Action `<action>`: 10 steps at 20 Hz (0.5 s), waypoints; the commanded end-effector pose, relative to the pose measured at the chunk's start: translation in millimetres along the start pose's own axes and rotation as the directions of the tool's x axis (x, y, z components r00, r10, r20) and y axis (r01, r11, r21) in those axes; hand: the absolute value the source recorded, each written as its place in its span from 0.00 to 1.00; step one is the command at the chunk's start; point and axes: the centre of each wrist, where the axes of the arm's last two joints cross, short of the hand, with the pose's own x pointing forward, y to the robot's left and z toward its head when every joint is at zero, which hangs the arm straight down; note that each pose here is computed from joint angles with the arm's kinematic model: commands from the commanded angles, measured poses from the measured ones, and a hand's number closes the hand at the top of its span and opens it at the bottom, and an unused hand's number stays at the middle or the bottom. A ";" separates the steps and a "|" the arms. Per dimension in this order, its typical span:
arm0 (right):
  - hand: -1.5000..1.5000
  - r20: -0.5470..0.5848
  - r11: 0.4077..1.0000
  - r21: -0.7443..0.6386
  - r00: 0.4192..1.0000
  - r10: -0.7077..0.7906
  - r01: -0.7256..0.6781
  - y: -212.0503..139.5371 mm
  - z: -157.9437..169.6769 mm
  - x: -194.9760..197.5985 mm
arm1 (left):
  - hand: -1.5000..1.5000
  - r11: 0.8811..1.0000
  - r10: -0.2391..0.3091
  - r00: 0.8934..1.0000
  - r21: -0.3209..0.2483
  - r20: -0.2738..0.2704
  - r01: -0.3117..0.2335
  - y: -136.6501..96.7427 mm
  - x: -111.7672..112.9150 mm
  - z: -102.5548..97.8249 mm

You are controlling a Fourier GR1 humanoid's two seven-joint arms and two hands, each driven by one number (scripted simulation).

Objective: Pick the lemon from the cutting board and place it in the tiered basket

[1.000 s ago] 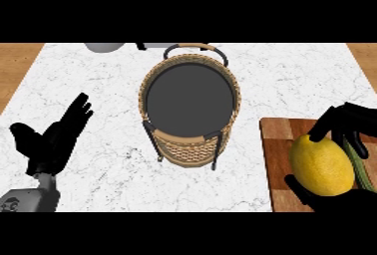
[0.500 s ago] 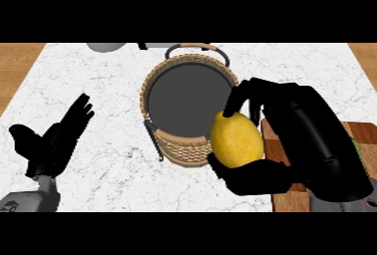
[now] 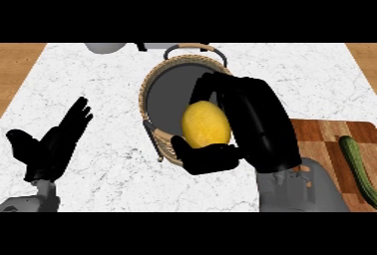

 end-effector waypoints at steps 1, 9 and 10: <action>1.00 -0.013 0.998 0.050 0.999 0.045 -0.044 24.3 -21.5 -11.4 | 0.50 1.000 0.009 1.000 -0.017 0.017 -0.009 8.0 0.8 -0.4; 1.00 -0.017 0.996 -0.018 0.996 0.087 -0.087 49.2 -43.8 4.5 | 0.50 1.000 0.002 1.000 -0.005 0.006 -0.002 20.8 0.9 -9.9; 1.00 -0.020 0.996 -0.020 0.996 0.087 -0.088 57.4 -46.4 -7.9 | 0.50 1.000 -0.005 1.000 -0.001 -0.003 0.005 -2.7 -7.3 -5.1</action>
